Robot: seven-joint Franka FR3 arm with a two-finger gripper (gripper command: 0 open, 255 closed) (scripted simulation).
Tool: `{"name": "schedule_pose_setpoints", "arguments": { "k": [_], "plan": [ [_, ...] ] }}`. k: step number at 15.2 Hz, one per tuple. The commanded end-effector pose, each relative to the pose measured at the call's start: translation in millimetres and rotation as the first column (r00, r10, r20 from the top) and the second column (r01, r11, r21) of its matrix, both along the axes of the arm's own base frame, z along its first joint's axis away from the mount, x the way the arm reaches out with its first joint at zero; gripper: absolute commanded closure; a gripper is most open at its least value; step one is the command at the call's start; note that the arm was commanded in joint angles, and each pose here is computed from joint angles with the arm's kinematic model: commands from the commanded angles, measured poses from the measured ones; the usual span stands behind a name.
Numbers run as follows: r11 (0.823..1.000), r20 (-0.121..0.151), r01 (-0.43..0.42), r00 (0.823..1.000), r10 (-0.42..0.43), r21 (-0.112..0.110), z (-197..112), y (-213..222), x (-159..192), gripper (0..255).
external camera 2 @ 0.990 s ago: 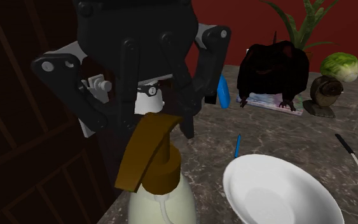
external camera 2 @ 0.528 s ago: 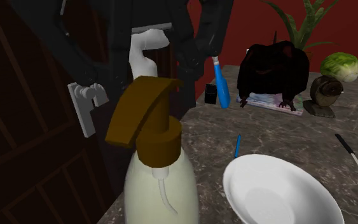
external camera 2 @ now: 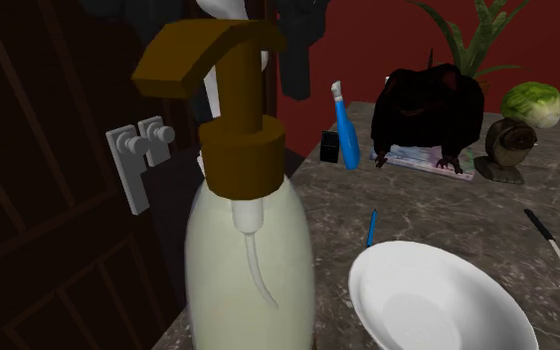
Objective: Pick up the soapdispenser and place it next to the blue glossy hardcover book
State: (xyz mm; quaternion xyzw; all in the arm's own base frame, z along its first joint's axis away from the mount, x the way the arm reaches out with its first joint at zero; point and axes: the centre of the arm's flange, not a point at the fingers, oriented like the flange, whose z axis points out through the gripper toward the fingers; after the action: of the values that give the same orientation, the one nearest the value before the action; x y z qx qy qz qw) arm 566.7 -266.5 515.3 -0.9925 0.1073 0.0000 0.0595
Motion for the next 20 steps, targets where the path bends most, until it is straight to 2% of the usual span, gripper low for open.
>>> {"name": "schedule_pose_setpoints", "arguments": {
  "k": [1, 2, 20],
  "plan": [
    [1.000, 0.000, 0.000, 1.000, 0.000, 0.000, 12, 0, 0, 255],
    [1.000, 0.000, 0.000, 1.000, 0.000, 0.000, 15, 0, 0, 255],
    [1.000, 0.000, 0.000, 1.000, 0.000, 0.000, 15, 238, -3, 255]
  ]
}}
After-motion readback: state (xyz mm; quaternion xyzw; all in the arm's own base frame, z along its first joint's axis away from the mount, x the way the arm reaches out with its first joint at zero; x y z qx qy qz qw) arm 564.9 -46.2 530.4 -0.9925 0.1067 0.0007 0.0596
